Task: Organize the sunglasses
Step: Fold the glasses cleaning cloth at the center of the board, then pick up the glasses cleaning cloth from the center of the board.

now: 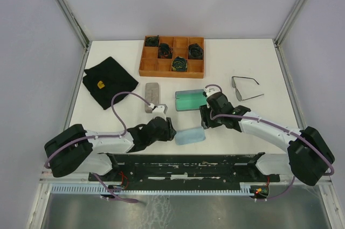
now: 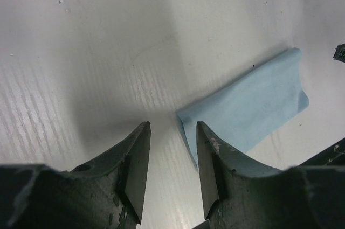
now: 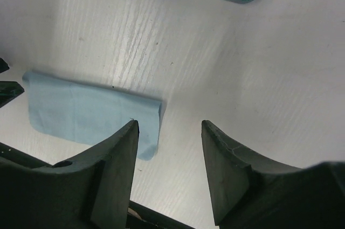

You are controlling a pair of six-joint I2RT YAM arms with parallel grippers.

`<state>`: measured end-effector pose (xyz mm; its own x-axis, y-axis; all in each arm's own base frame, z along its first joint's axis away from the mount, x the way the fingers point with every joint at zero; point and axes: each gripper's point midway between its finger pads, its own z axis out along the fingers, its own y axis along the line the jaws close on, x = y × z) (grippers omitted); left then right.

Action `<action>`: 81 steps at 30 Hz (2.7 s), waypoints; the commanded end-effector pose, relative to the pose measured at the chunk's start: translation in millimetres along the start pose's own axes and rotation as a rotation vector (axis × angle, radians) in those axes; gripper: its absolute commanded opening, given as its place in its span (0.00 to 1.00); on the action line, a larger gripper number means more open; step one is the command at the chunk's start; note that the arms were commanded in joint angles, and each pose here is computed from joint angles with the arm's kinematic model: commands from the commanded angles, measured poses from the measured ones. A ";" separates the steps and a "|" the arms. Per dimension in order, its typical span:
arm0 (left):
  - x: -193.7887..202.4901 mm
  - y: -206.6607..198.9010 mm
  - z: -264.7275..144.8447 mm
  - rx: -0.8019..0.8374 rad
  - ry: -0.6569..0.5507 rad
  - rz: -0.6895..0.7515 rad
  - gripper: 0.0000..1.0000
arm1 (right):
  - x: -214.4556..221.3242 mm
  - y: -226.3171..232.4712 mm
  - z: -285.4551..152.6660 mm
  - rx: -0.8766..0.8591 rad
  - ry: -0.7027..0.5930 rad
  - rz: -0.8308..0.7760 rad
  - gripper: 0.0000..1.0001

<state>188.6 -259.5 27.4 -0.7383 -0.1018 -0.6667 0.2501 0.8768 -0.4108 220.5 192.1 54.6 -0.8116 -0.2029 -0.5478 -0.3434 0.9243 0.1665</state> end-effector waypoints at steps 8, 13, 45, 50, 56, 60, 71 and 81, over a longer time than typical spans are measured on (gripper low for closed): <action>-10.7 -22.8 11.3 -0.061 -0.045 -0.068 0.41 | -17.0 -0.6 -2.0 0.013 -0.079 0.063 0.58; -0.6 -12.1 14.2 -0.129 -0.025 -0.074 0.40 | -15.2 -0.6 -4.0 0.015 -0.065 0.067 0.58; 13.8 -8.2 20.4 -0.177 0.009 0.028 0.16 | -8.3 20.8 9.1 -0.090 -0.020 0.110 0.70; 12.3 -10.8 22.8 -0.176 0.013 0.055 0.03 | -6.4 18.9 16.7 -0.069 0.013 0.115 0.70; 16.4 -11.5 24.7 -0.164 0.026 0.068 0.03 | 3.3 22.0 27.7 -0.088 0.070 0.114 0.65; 19.1 -15.0 27.1 -0.143 0.037 0.073 0.03 | 5.5 24.9 33.0 -0.103 0.088 0.116 0.60; 18.3 -11.6 26.0 -0.155 0.029 0.074 0.03 | 15.3 23.8 36.9 -0.100 0.129 0.118 0.47; 18.5 -10.9 26.9 -0.158 0.031 0.075 0.03 | 20.5 19.9 37.8 -0.083 0.151 0.110 0.35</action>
<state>196.2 -292.4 17.2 -0.7232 -0.0958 -0.6840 0.1815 0.9292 -0.3220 211.9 219.2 15.8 -0.9035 -0.1522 -0.4006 -0.2863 0.9100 0.2999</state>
